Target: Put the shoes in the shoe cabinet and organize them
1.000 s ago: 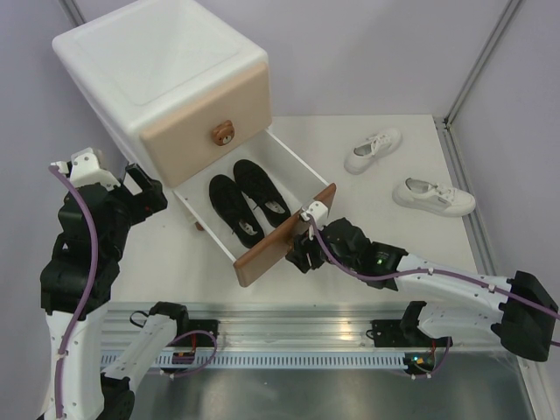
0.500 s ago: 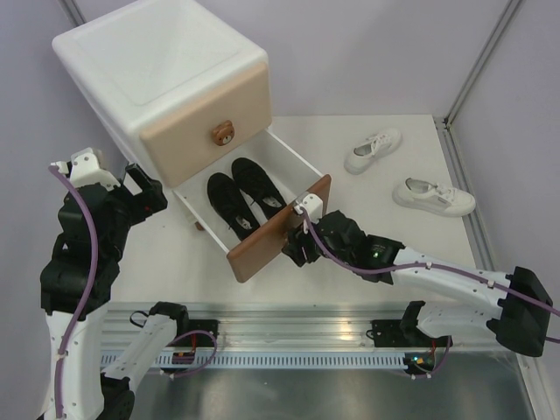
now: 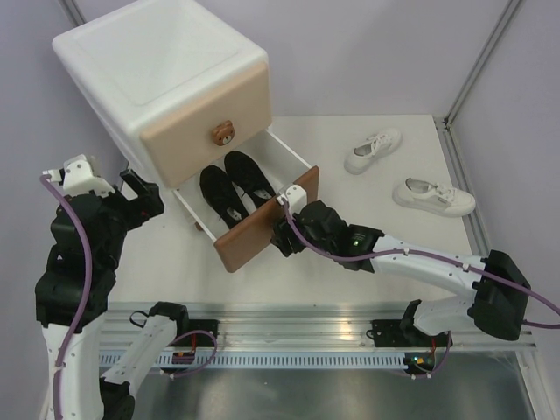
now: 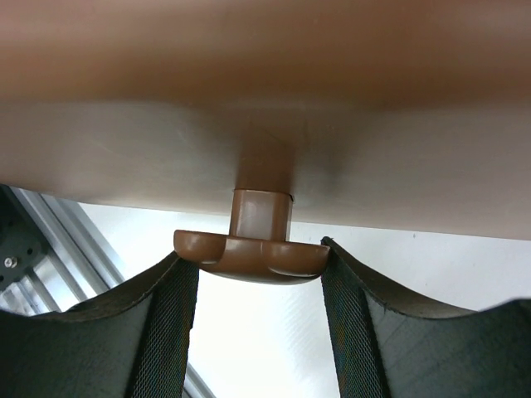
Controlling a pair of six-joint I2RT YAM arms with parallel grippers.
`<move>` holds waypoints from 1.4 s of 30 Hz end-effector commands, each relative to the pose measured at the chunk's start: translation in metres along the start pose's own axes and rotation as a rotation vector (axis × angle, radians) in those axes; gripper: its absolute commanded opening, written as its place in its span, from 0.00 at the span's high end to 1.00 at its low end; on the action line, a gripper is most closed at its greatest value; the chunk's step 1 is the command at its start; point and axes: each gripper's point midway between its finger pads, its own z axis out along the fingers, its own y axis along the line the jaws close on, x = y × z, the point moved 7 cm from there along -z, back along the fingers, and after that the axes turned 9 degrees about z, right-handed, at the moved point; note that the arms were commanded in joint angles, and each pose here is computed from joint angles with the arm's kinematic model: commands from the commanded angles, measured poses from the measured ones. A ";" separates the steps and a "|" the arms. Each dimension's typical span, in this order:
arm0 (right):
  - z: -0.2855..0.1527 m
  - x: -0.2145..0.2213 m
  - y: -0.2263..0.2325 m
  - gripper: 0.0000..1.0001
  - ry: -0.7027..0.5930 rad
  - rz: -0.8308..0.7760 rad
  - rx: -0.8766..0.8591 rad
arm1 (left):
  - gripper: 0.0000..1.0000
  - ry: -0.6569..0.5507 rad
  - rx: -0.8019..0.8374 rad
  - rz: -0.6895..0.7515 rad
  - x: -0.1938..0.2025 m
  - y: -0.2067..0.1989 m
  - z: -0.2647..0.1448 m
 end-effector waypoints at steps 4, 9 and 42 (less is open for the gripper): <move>0.013 -0.085 0.018 0.59 -0.326 -0.019 0.011 | 0.00 -0.036 0.029 -0.031 -0.002 -0.003 -0.003; 0.040 -0.089 0.017 0.57 -0.350 -0.043 0.053 | 0.00 -0.021 0.065 -0.056 0.003 -0.006 -0.005; 0.171 -0.127 0.020 0.29 -0.518 0.007 0.140 | 0.00 0.003 0.069 -0.063 0.017 0.002 -0.023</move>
